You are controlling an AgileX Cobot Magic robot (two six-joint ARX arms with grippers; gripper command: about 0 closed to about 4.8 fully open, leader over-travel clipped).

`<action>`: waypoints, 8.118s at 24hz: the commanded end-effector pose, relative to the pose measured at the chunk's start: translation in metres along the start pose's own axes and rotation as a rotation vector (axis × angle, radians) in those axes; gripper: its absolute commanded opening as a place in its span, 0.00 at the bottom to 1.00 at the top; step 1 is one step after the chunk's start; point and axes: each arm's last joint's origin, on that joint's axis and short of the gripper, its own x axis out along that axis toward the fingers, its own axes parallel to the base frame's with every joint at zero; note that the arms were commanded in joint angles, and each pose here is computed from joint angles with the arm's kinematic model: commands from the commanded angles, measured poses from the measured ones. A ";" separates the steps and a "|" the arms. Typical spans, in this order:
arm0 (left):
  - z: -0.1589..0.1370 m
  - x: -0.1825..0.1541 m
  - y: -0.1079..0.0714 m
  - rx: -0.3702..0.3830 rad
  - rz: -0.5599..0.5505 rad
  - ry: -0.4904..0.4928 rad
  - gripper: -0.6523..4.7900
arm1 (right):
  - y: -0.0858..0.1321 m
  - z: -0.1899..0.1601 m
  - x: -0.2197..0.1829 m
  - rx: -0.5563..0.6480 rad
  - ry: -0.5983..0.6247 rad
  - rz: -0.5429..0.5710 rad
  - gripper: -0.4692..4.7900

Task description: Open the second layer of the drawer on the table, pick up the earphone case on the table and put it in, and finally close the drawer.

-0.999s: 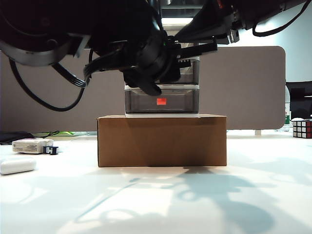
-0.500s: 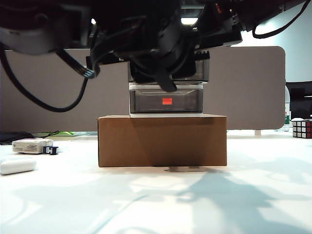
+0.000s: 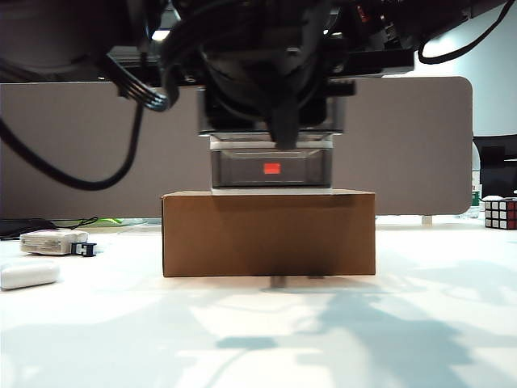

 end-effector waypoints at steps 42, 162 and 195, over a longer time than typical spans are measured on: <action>0.005 0.036 0.278 0.238 -0.373 0.273 0.64 | 0.008 0.000 -0.005 0.050 0.010 0.152 0.08; 0.103 0.131 0.148 0.480 -1.201 0.043 0.58 | 0.027 0.011 -0.032 -0.016 0.008 0.163 0.08; 0.080 0.099 0.116 0.422 -0.993 0.416 0.11 | -0.021 0.061 0.027 0.060 0.076 -0.104 0.08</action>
